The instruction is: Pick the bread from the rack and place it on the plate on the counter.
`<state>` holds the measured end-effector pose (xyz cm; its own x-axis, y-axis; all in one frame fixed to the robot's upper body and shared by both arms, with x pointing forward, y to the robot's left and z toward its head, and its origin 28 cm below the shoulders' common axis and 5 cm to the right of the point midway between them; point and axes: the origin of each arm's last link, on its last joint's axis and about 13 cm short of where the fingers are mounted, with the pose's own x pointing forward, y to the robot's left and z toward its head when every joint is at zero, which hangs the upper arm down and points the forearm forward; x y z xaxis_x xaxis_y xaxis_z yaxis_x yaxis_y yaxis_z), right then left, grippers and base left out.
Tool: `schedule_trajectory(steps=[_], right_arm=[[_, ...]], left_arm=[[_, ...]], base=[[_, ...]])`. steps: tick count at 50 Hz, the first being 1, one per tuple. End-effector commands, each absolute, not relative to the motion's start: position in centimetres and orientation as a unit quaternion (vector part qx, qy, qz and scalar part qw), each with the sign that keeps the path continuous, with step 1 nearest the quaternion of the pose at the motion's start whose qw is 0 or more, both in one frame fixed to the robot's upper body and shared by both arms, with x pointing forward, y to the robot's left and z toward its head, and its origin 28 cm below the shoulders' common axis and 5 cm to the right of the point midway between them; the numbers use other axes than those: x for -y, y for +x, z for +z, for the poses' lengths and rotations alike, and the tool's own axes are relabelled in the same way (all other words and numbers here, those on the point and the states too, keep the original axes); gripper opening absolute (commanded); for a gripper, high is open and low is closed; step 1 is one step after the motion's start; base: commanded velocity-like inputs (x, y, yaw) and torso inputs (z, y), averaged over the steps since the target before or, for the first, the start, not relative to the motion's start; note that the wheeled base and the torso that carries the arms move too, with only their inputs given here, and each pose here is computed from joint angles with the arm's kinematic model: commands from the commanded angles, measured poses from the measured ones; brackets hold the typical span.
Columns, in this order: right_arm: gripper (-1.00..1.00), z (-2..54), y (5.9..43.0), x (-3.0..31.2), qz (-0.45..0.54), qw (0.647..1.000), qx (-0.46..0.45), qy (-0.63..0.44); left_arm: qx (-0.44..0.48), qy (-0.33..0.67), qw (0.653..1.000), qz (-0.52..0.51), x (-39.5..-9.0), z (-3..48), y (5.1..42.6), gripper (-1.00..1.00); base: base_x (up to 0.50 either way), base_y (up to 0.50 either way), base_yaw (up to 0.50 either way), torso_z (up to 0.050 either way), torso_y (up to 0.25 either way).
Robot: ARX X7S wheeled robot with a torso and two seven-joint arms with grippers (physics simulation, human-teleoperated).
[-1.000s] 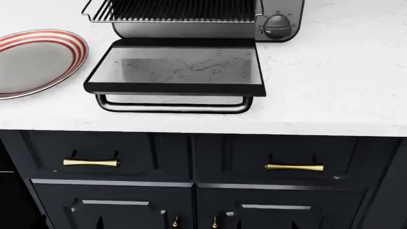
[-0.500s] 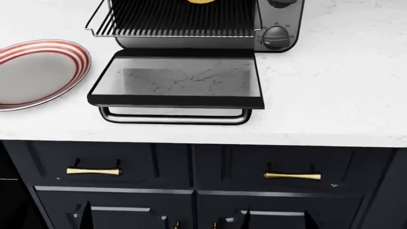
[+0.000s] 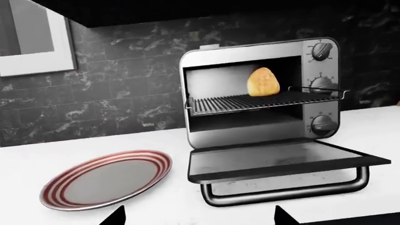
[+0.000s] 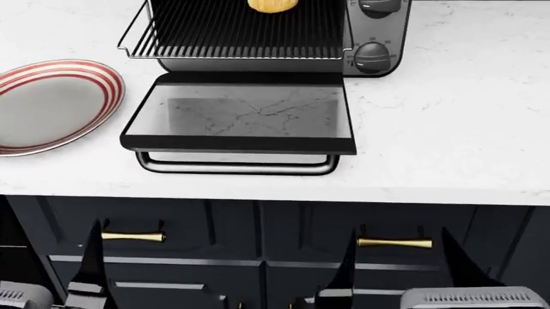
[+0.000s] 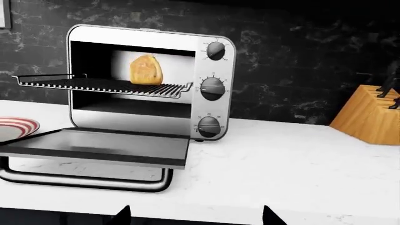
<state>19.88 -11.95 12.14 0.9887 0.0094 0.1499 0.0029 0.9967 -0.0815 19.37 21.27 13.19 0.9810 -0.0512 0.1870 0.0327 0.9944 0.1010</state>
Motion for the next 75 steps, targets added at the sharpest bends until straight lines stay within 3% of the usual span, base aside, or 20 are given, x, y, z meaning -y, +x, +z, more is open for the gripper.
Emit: schedule_trajectory(steps=[1, 43, 75], right_arm=[[1.0, 14.6, 19.2, 12.2, 0.006, 0.994, 0.098, -0.049], [1.0, 26.1, 17.0, 12.1, 0.001, 0.964, 0.219, -0.147], [1.0, 26.3, 17.0, 11.9, 0.007, 0.963, 0.221, -0.153]], left_arm=[[0.106, 0.069, 0.991, -0.033, -21.3, 15.9, 18.8, 1.0], [0.222, 0.14, 0.961, -0.086, -21.2, 30.4, 17.4, 1.0], [0.214, 0.139, 0.962, -0.092, -21.1, 30.2, 17.3, 1.0]], base=[[0.0, 0.0, 0.0, 0.048, 0.064], [0.1, -0.01, 0.0, 0.048, 0.064], [0.3, 0.0, 0.0, 0.048, 0.064]])
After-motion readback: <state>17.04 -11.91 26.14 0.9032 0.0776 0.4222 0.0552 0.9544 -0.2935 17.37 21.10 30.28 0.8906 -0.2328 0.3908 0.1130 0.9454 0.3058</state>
